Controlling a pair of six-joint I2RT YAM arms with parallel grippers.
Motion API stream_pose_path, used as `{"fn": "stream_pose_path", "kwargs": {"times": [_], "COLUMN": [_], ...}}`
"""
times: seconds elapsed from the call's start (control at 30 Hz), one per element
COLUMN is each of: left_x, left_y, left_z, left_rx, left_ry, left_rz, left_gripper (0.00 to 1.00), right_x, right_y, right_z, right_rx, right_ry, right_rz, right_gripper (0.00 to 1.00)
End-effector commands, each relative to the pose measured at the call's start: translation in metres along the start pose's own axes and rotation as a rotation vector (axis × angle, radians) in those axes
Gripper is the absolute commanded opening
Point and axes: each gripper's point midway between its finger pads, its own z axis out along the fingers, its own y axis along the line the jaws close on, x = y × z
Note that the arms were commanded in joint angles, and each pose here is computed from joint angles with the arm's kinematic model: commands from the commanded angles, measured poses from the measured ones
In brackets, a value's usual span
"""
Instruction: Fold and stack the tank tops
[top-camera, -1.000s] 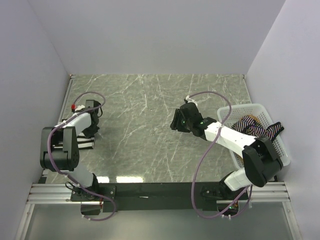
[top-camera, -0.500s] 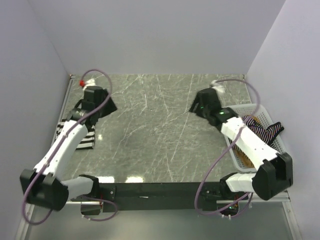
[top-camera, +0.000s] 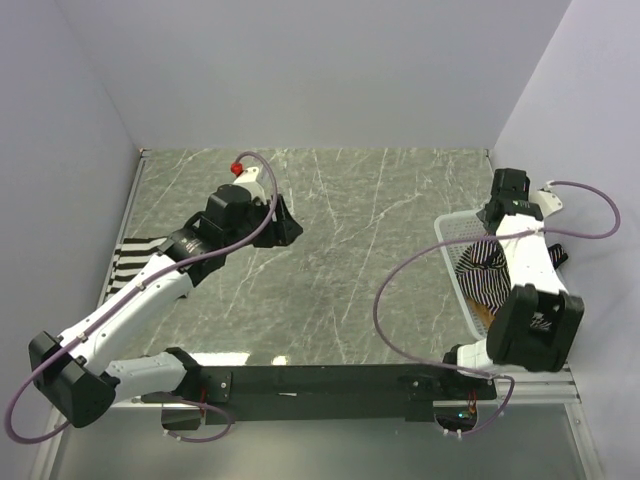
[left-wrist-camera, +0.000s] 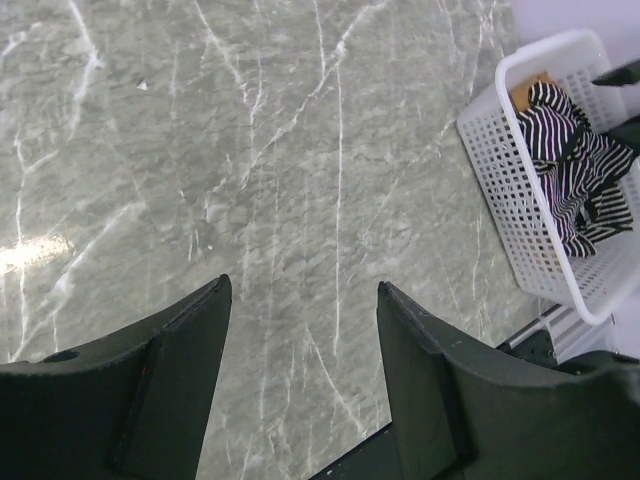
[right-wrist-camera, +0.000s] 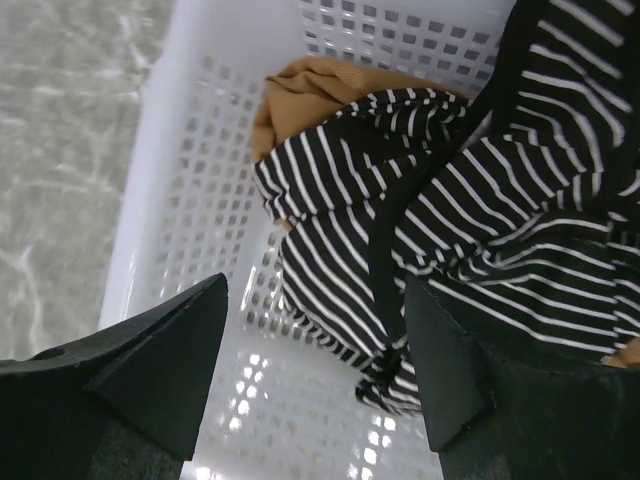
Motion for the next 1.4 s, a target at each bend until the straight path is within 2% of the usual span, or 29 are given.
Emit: {"fn": "stream_pose_path", "kwargs": {"times": [0.0,0.17,0.3,0.47,0.53,0.57,0.6,0.63,0.7,0.8,0.9,0.97,1.0,1.13,1.2,1.37], "left_x": [-0.003,-0.003,-0.004,-0.006,-0.007,-0.007,-0.006,-0.006,-0.006,-0.009,-0.019,-0.027,-0.03,-0.054,-0.069,-0.109], "left_y": [-0.011,-0.008,-0.006,-0.006,-0.007,-0.007,-0.005,-0.005,-0.005,-0.007,-0.013,-0.018,-0.02,-0.026,-0.026,-0.028], "left_z": [0.007,0.011,0.017,0.023,0.024,0.025,0.027,0.028,0.029,0.029,0.025,0.021,0.019,0.005,-0.006,-0.044], "left_rx": [0.055,0.039,0.023,0.012,0.012,0.009,0.005,0.004,0.001,0.003,0.016,0.027,0.032,0.028,0.011,-0.021], "left_ry": [-0.007,-0.007,-0.006,-0.002,-0.004,-0.003,0.001,0.002,0.004,-0.002,-0.028,-0.05,-0.058,-0.132,-0.192,-0.356], "left_rz": [0.039,0.047,0.044,0.03,0.027,0.022,0.022,0.021,0.017,0.019,0.021,0.021,0.021,0.022,0.014,-0.027], "left_gripper": [0.66,0.66,0.65,0.64,0.64,0.64,0.64,0.64,0.63,0.62,0.62,0.61,0.61,0.61,0.61,0.61], "right_x": [-0.008,0.005,0.014,0.02,0.022,0.024,0.026,0.027,0.027,0.012,-0.025,-0.045,-0.056,-0.099,-0.101,-0.079], "right_y": [0.004,-0.006,-0.011,-0.015,-0.017,-0.017,-0.017,-0.016,-0.013,-0.006,0.012,0.033,0.054,0.087,0.112,0.13], "right_z": [0.015,0.043,0.055,0.063,0.065,0.066,0.067,0.067,0.065,0.048,0.005,-0.039,-0.069,-0.184,-0.254,-0.375], "right_rx": [0.041,0.083,0.103,0.112,0.115,0.113,0.109,0.104,0.088,0.035,-0.081,-0.218,-0.317,-0.637,-0.856,-1.252], "right_ry": [0.015,0.052,0.055,0.05,0.048,0.053,0.058,0.067,0.071,0.04,-0.056,-0.116,-0.143,-0.317,-0.341,-0.304], "right_rz": [0.115,0.203,0.212,0.213,0.211,0.207,0.201,0.197,0.195,0.19,0.189,0.158,0.146,0.071,0.029,-0.109], "right_gripper": [0.78,0.79,0.78,0.72,0.66,0.62,0.53,0.29,0.0,0.0,0.0,0.0,0.0,0.0,0.0,0.0]}}
